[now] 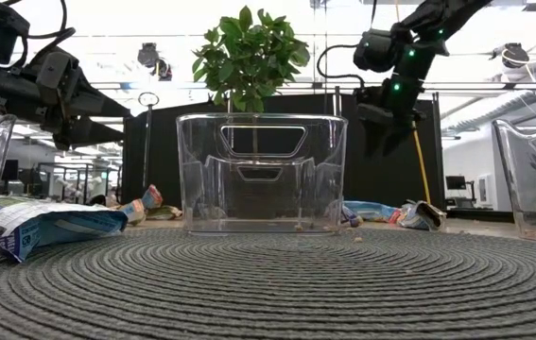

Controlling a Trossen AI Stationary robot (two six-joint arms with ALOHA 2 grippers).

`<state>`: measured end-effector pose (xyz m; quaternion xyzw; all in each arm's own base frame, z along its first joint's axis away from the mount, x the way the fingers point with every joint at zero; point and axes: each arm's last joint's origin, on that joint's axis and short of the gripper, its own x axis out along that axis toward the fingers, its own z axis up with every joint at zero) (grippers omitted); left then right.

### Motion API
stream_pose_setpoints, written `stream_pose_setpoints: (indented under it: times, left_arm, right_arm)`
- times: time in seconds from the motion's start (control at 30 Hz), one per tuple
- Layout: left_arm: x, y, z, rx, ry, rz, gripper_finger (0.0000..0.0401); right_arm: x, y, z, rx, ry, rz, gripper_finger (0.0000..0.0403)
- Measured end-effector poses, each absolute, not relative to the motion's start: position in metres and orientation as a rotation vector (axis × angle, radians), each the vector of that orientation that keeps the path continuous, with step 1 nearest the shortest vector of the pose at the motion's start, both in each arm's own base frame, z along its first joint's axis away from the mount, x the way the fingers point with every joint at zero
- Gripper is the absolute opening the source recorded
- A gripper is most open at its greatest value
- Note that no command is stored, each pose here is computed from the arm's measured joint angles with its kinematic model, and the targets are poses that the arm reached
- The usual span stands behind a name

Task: Pick and place Granola Bars by type
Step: Put the middle red granola bar into the right transparent bin

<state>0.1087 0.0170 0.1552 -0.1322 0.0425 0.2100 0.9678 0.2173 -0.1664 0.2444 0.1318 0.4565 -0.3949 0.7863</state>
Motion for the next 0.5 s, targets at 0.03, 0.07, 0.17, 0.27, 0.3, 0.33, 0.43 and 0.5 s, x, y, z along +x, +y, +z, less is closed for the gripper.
stream_pose_setpoints:
  times: [0.03,0.07,0.17,0.27,0.3,0.33,0.43,0.5]
  left_arm:
    - [0.109,0.017,0.155,-0.267,0.086,0.425,0.0379]
    - [0.109,0.017,0.155,-0.267,0.086,0.425,0.0379]
    - [0.109,0.017,0.155,-0.267,0.086,0.425,0.0379]
    - [0.109,0.017,0.155,-0.267,0.086,0.425,0.0379]
    - [0.109,0.017,0.155,-0.267,0.086,0.425,0.0379]
    - [0.109,0.017,0.155,-0.267,0.086,0.425,0.0379]
    - [0.109,0.017,0.155,-0.267,0.086,0.425,0.0379]
    - [0.109,0.017,0.155,-0.267,0.086,0.425,0.0379]
  right_arm:
    - [0.220,-0.168,0.242,0.288,0.978,-0.838,0.0313]
    - [0.221,-0.169,0.239,0.294,0.986,-0.829,0.0313]
    - [0.229,-0.173,0.225,0.303,1.027,-0.798,0.0313]
    - [0.237,-0.176,0.213,0.300,1.056,-0.762,0.0313]
    - [0.239,-0.177,0.210,0.299,1.053,-0.752,0.0313]
    - [0.242,-0.179,0.207,0.292,1.048,-0.752,0.0313]
    - [0.248,-0.182,0.196,0.302,1.056,-0.716,0.0313]
    - [0.252,-0.184,0.189,0.312,1.064,-0.698,0.0313]
